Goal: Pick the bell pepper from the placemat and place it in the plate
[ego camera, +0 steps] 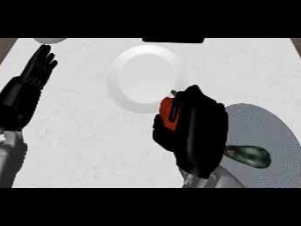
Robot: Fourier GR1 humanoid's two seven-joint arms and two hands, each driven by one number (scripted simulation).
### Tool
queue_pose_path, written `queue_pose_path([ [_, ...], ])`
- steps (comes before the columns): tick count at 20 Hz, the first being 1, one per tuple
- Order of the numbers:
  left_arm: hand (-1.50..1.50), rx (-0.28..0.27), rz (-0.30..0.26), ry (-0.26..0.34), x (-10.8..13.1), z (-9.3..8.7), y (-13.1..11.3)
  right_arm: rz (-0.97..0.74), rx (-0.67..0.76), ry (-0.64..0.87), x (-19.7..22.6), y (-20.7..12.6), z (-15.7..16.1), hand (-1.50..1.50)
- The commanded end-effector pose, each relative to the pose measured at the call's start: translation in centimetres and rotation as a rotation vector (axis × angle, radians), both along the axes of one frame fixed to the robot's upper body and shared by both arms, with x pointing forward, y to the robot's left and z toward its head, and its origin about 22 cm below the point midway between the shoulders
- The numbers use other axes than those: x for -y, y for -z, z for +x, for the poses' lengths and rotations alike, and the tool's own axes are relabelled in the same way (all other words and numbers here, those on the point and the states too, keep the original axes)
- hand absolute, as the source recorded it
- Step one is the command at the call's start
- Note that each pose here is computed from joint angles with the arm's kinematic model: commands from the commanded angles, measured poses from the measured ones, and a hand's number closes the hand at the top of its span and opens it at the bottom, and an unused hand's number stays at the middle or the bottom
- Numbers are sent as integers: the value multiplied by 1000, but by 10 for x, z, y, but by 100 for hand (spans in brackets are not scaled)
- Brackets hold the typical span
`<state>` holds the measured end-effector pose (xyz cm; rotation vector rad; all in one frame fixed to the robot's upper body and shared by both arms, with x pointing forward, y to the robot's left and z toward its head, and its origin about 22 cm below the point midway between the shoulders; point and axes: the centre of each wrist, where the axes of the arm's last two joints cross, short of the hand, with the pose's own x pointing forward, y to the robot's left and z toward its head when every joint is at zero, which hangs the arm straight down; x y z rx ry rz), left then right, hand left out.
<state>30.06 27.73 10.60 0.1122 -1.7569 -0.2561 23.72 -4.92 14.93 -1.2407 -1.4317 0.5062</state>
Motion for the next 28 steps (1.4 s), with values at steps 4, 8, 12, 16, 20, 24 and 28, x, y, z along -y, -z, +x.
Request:
queue_pose_path([
  [4, 0, 19, -5, 12, 10, 6, -15, 196, -59, 104, -14, -15, 67, 150],
  [8, 0, -1, -4, 49, 8, 5, -4, 219, -88, 124, -16, -3, 98, 150],
  [12, 0, 13, 8, 28, 6, 6, 3, 204, -112, 149, -13, 0, 132, 150],
  [16, 0, 7, 10, 37, 16, 14, 1, 174, -155, 172, -13, 15, 157, 150],
  [20, 0, 24, 0, 54, 17, 15, 2, 131, -230, 182, -12, 29, 174, 150],
  [24, 0, 33, 4, 81, 22, 7, -5, 292, -206, 263, 11, 57, 180, -150],
  [28, 0, 36, 0, 87, 35, 18, -10, 350, -181, 233, 15, 61, 186, -150],
])
